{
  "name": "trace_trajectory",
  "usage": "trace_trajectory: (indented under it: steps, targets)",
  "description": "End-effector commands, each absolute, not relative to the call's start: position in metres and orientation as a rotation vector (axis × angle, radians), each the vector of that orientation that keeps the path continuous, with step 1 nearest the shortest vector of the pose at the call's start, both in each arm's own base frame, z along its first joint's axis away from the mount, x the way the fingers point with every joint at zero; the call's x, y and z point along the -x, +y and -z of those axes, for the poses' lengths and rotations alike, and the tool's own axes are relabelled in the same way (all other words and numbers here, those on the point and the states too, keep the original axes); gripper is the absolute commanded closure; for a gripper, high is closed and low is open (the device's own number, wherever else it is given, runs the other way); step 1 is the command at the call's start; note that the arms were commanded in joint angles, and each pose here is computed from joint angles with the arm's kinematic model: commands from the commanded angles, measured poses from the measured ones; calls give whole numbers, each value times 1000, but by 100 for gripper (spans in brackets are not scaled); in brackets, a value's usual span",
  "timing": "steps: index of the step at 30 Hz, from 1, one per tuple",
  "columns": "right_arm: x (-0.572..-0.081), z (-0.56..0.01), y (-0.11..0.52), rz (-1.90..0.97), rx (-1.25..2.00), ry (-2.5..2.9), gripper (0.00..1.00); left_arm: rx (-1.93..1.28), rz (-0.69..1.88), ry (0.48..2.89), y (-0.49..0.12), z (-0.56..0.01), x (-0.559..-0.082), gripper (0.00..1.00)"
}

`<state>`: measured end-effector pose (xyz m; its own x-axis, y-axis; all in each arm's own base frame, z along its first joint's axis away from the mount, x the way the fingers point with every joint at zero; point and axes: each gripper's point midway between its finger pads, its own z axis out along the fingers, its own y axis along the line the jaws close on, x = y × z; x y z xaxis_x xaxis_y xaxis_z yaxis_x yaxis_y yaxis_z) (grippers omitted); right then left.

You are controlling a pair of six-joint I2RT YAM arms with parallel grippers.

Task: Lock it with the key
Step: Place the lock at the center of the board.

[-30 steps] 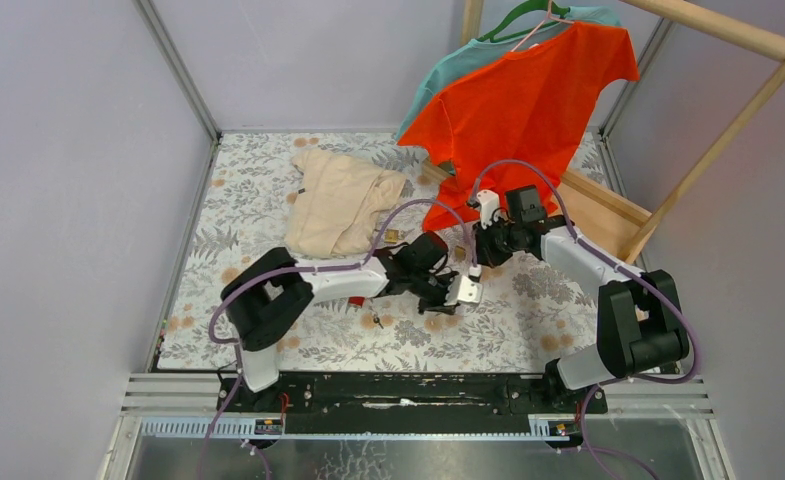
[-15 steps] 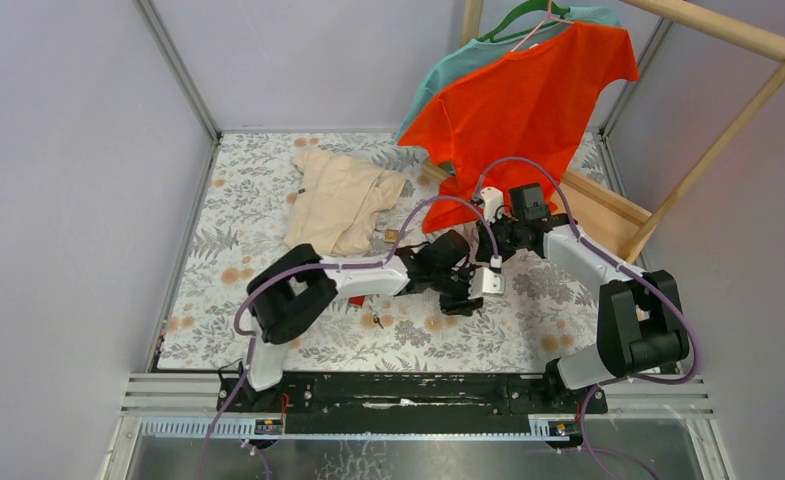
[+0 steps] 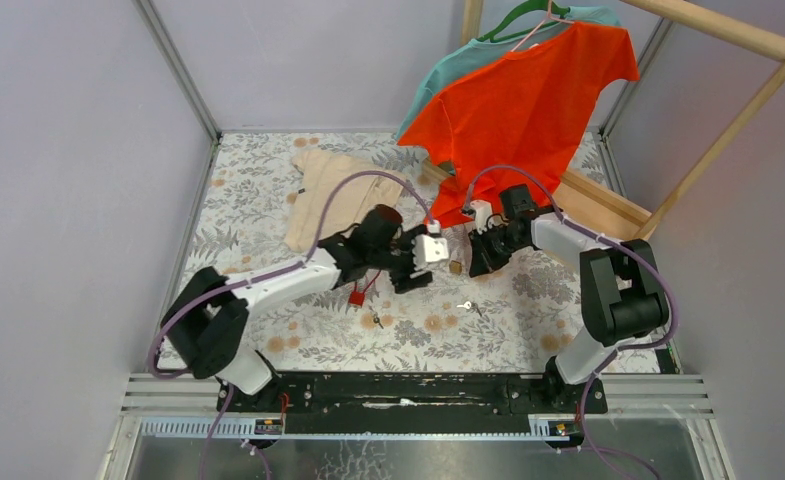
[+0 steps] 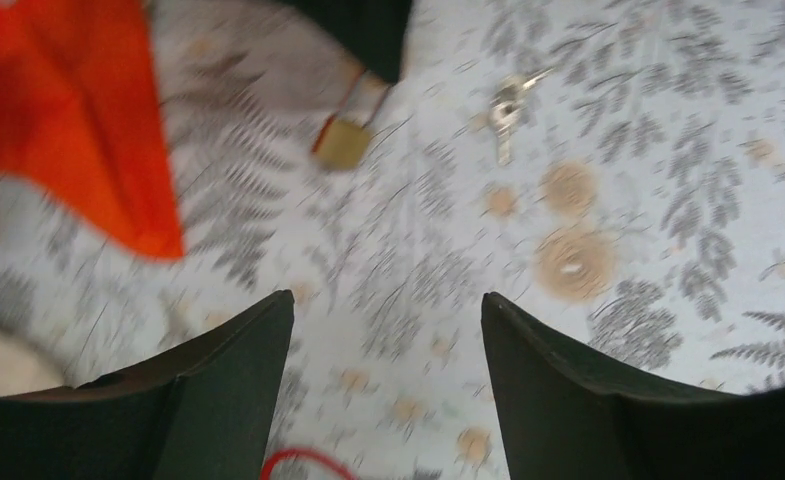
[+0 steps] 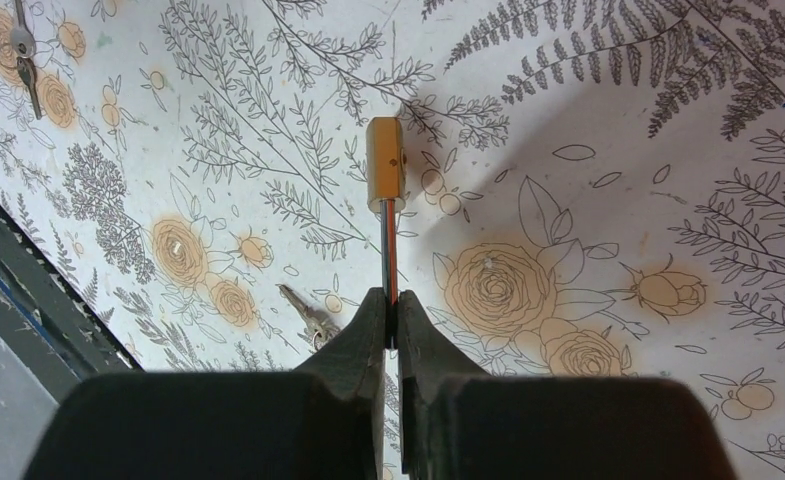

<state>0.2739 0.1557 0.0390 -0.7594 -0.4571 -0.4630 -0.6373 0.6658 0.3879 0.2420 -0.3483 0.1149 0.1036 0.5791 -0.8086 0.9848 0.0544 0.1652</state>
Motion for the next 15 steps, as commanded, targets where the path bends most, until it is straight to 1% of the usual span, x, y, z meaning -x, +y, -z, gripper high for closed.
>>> trace_trajectory:
  steps: [1, 3, 6, 9, 11, 12, 15]
  targets:
    - [-283, -44, 160, -808, 880, 2553, 90, -1429, 593, 1652, -307, -137, -271, 23]
    - [-284, -40, 157, -782, 880, 2568, 84, -1359, 566, 1657, -294, -145, -281, 20]
    - [-288, -40, 151, -721, 878, 2571, 67, -1269, 505, 1669, -275, -153, -294, 12]
    - [-292, -39, 144, -644, 878, 2569, 54, -1177, 460, 1701, -258, -159, -306, 5]
    - [-296, -49, 141, -601, 878, 2529, 45, -1126, 447, 1727, -248, -160, -312, 2]
    - [-298, -52, 139, -583, 879, 2515, 42, -1100, 439, 1739, -244, -161, -317, 0]
    - [-301, -61, 138, -550, 885, 2471, 36, -1062, 427, 1791, -237, -156, -325, 0]
